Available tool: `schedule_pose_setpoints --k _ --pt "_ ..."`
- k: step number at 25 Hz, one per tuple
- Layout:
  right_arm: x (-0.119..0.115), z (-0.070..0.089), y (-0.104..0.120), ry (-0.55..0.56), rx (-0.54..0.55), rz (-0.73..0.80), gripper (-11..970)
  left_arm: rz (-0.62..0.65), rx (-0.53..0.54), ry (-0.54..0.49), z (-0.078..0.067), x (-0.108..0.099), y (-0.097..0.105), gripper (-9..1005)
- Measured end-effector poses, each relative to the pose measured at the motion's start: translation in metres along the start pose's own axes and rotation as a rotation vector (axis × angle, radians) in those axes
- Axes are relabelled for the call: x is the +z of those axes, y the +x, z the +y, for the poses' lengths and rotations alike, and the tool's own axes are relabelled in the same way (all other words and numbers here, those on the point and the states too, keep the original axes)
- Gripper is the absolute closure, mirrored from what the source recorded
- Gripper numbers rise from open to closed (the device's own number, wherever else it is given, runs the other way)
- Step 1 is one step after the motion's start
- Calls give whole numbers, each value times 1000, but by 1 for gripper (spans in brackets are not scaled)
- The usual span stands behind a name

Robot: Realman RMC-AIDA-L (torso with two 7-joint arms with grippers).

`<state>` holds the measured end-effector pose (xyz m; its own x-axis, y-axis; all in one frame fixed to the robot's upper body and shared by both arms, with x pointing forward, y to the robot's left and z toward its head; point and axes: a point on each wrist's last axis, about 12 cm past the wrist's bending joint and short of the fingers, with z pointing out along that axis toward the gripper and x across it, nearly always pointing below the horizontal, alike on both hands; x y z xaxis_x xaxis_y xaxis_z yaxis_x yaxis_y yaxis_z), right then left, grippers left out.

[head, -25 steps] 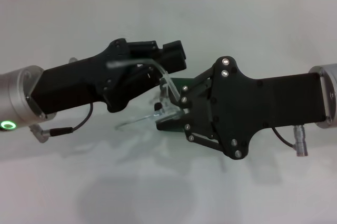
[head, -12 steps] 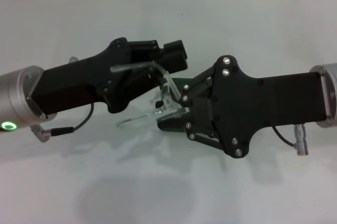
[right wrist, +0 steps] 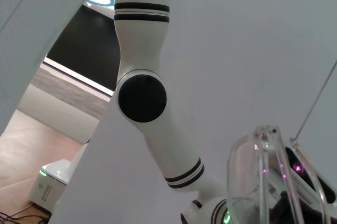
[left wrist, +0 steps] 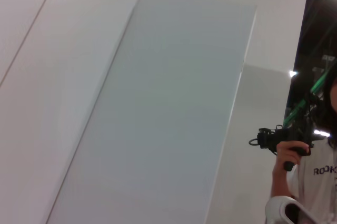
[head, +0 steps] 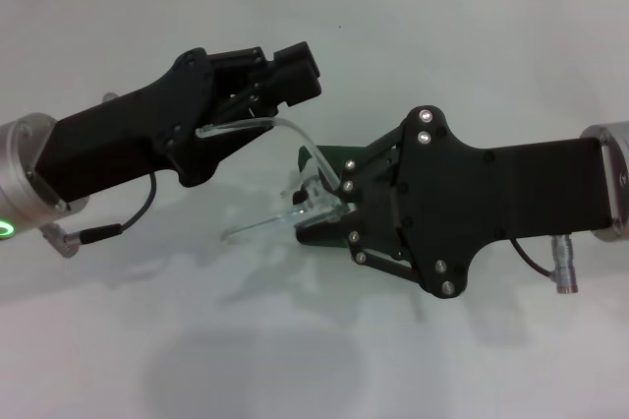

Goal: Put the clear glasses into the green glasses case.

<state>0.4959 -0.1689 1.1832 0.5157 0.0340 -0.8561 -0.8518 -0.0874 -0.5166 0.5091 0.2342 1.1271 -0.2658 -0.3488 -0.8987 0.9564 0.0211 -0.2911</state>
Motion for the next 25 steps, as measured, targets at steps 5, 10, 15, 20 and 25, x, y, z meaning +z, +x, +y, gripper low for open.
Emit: schedule_pose_setpoints --k 5,10,15,20,25 --pt "0 0 0 2 2 1 851 -4 -1 34 -4 1 0 858" --pt "-1 1 1 5 3 1 851 -11 7 90 -8 2 -3 858" --pt "-2 1 2 14 -2 -5 851 -8 5 108 -10 3 -3 858" --pt "-2 1 2 15 -2 -4 851 4 0 122 -11 4 -2 858" --pt "-3 2 3 17 -1 -3 851 21 -7 145 -12 8 0 858"
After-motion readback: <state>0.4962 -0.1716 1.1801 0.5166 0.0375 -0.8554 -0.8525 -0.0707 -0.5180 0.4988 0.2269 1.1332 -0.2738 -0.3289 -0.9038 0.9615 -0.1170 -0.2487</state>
